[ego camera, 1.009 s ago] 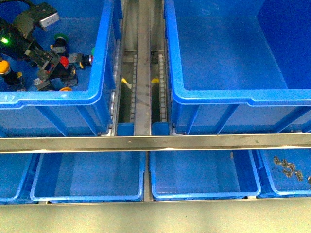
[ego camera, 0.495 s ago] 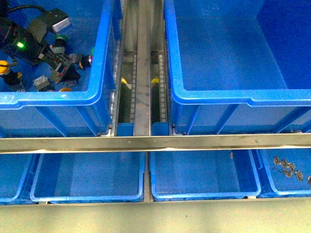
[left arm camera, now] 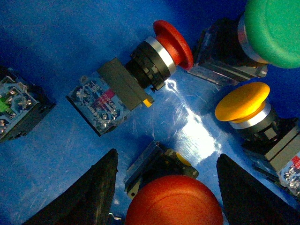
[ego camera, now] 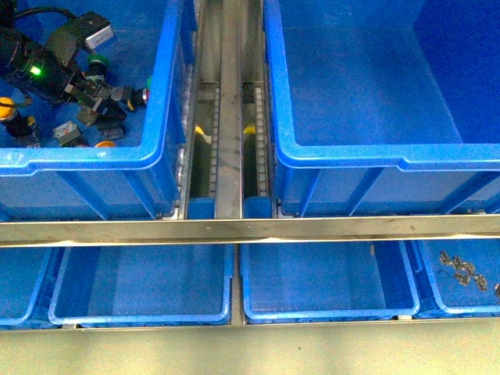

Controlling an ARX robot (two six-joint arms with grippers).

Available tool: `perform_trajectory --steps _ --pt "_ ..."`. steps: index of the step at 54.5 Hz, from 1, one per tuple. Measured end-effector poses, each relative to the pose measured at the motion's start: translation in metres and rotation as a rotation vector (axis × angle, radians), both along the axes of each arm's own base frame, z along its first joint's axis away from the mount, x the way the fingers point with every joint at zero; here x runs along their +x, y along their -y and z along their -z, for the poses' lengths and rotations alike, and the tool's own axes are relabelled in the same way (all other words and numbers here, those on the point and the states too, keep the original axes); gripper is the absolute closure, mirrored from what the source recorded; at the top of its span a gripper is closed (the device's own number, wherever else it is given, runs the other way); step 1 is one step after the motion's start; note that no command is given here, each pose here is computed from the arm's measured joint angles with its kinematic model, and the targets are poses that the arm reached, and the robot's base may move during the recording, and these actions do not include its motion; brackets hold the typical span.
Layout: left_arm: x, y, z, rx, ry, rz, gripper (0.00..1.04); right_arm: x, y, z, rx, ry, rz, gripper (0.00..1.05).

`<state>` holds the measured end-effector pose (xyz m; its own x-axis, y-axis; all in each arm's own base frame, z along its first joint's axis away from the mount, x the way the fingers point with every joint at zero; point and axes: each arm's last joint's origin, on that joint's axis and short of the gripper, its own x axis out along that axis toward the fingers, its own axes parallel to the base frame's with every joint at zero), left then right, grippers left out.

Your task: Pick red and yellow buttons and place in box

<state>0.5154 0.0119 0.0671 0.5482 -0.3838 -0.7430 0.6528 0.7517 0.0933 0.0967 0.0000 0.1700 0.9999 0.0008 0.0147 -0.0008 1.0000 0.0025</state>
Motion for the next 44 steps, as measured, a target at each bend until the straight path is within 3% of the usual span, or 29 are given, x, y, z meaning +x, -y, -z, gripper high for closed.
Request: perform_trajectory --steps 2,8,12,18,35,44 --pt "0.0 0.0 0.0 -0.003 0.0 -0.001 0.43 0.0 0.0 0.0 0.0 0.0 0.0 0.06" --pt "0.0 0.001 0.0 -0.018 -0.003 -0.014 0.59 0.0 0.0 0.0 0.0 0.0 0.0 0.06" --pt "0.0 0.001 0.0 -0.03 -0.008 -0.021 0.61 0.0 0.0 0.0 0.0 0.0 0.0 0.06" --pt "0.0 -0.001 0.0 -0.037 -0.011 -0.029 0.71 0.0 0.0 0.0 0.0 0.0 0.0 0.06" --pt "0.001 -0.013 -0.007 -0.117 -0.017 -0.115 0.72 0.0 0.0 0.0 0.0 0.0 0.0 0.06" --pt "-0.01 -0.039 -0.043 -0.267 -0.01 -0.266 0.72 0.0 0.0 0.0 0.0 0.0 0.0 0.06"
